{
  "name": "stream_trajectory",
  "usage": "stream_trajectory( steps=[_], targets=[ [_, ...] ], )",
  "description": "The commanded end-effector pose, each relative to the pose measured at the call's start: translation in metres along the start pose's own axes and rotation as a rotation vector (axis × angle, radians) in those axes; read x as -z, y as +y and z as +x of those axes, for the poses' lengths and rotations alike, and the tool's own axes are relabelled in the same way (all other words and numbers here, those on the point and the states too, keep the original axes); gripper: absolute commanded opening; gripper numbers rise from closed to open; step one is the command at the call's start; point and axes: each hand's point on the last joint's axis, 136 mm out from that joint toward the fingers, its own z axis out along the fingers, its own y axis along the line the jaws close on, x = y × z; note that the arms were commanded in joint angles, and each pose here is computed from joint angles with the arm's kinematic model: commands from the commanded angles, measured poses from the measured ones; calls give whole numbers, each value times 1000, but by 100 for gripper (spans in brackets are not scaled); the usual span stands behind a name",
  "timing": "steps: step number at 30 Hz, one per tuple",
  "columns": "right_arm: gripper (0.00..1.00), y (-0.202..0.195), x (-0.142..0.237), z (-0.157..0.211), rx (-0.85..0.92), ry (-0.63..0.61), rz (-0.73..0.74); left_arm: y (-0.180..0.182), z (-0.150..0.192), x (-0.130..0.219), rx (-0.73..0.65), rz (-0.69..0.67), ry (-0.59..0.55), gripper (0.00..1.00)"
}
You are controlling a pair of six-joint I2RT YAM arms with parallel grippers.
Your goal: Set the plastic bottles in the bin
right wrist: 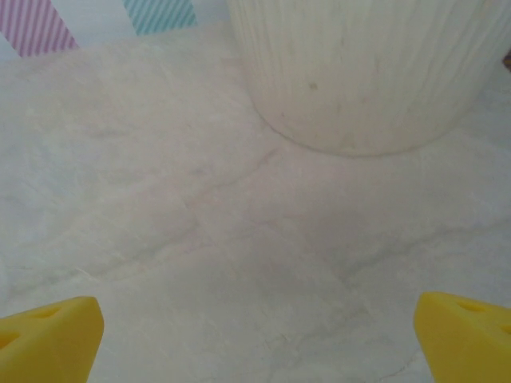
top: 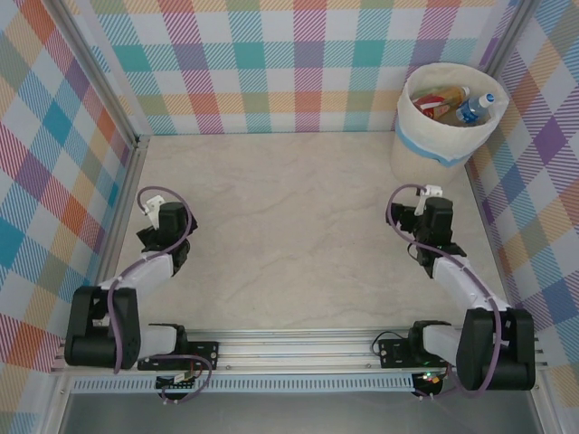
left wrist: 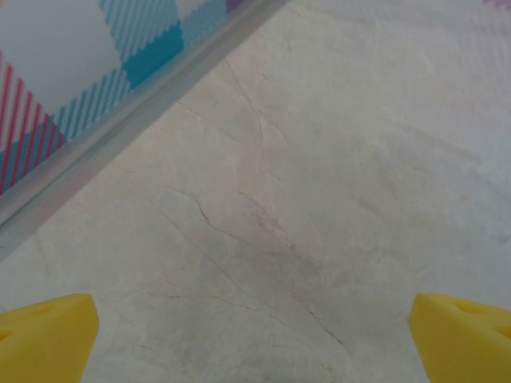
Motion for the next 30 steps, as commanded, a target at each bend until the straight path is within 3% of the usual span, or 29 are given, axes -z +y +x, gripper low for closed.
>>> stream_trajectory(
  steps=[1,5,11,14,18,22,26,30],
  targets=[
    [100,-3,-12,-12,-20,-114,8,-34,-3,-14,-95,191,-42,100],
    [100,0,-29,5,-13,-61,-14,-63,-8,-15,-81,334,-66,100],
    [100,3,-37,-7,20,-139,-30,-78,8,-1,-120,486,-142,100],
    [100,5,-40,-2,31,-162,-43,-72,15,-3,-94,468,-217,100],
    [100,9,-33,4,48,-232,-68,-72,16,-11,-150,325,-162,100],
    [100,15,-25,10,79,-325,-114,-73,15,-11,-156,318,-177,100],
    [99,9,-53,10,64,-160,-41,-73,15,-11,-153,318,-177,100],
    [100,12,-52,11,69,-163,-57,-73,14,-11,-152,317,-175,100]
  ],
)
